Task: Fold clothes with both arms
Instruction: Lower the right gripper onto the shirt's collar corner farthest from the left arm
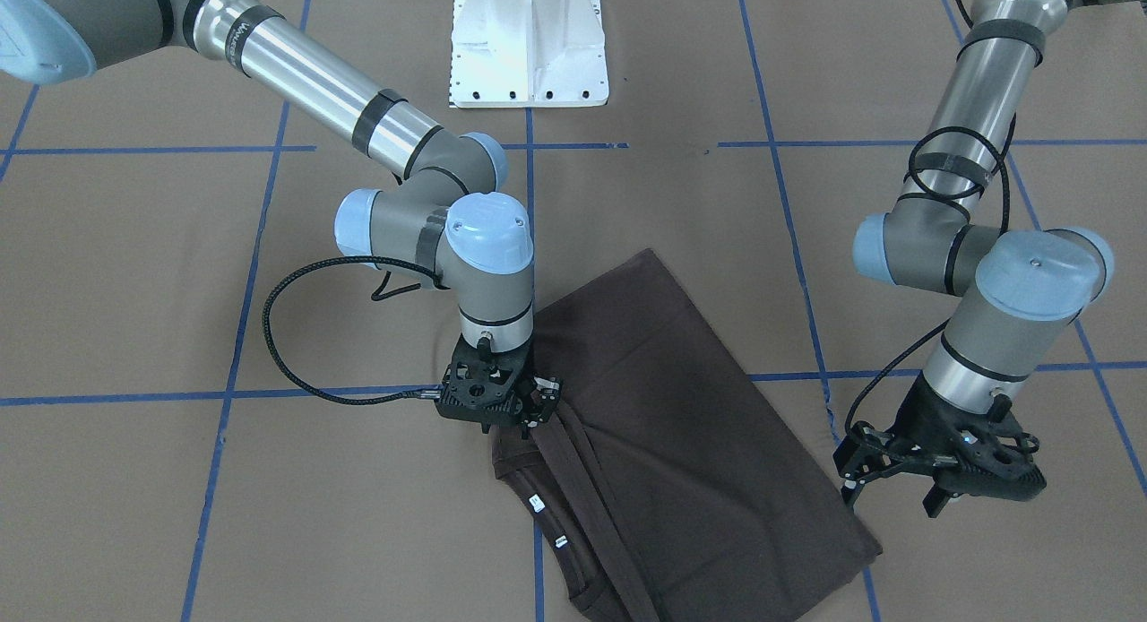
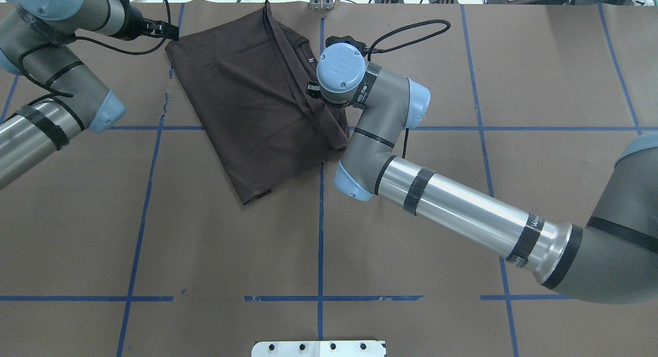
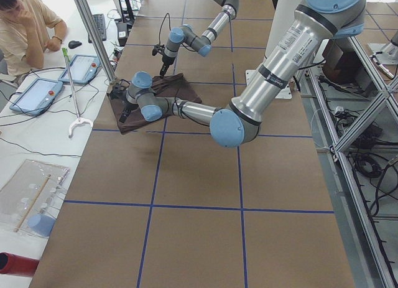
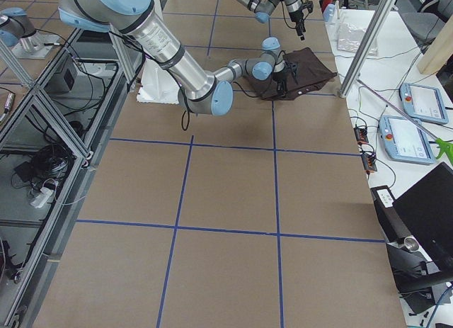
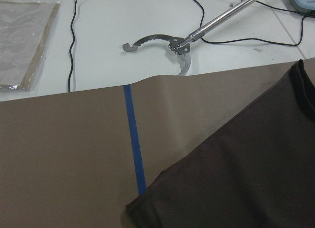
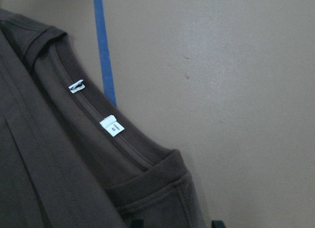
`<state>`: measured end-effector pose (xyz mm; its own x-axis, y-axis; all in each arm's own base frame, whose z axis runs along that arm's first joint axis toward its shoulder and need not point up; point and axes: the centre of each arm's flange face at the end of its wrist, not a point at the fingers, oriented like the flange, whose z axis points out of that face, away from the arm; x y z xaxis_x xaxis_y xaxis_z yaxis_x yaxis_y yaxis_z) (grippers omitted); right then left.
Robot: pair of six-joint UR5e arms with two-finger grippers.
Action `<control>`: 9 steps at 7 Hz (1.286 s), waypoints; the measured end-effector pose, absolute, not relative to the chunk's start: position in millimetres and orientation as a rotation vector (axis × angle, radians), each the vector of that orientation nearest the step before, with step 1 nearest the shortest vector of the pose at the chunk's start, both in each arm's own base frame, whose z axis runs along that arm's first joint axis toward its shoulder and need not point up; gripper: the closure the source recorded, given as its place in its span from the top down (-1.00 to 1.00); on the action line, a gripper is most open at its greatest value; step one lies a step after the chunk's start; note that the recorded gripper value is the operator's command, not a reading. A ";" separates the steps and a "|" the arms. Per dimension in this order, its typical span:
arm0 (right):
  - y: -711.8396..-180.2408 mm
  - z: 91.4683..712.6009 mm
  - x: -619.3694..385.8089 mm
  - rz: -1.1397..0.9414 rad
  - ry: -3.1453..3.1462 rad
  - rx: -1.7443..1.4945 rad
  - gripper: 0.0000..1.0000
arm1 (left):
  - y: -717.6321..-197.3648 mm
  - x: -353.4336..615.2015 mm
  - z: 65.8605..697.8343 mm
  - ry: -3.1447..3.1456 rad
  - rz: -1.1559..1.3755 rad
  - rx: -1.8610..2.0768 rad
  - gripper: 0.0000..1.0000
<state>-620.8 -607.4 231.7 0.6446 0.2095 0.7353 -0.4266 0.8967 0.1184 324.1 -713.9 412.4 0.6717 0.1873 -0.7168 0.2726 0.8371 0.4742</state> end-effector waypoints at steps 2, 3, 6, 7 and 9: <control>-604.2 237.3 -624.6 0.365 -0.782 0.298 -0.05 | -713.2 325.3 412.9 0.846 -0.050 0.594 1.00; -602.5 239.7 -626.1 0.365 -0.779 0.296 -0.12 | -712.9 325.4 413.7 0.845 -0.050 0.593 1.00; -601.0 243.6 -627.4 0.370 -0.771 0.293 -1.00 | -712.6 325.3 414.7 0.844 -0.050 0.592 1.00; -600.9 243.0 -627.4 0.377 -0.772 0.291 -1.00 | -712.6 325.3 414.6 0.844 -0.050 0.592 1.00; -601.2 238.1 -625.4 0.390 -0.767 0.284 -1.00 | -712.8 325.5 413.7 0.845 -0.050 0.593 1.00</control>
<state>-625.4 -601.2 238.1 0.6546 0.2373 0.7178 -0.4406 0.8913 0.1072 325.5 -712.8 413.7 0.6723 0.1875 -0.7161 0.2707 0.8381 0.4736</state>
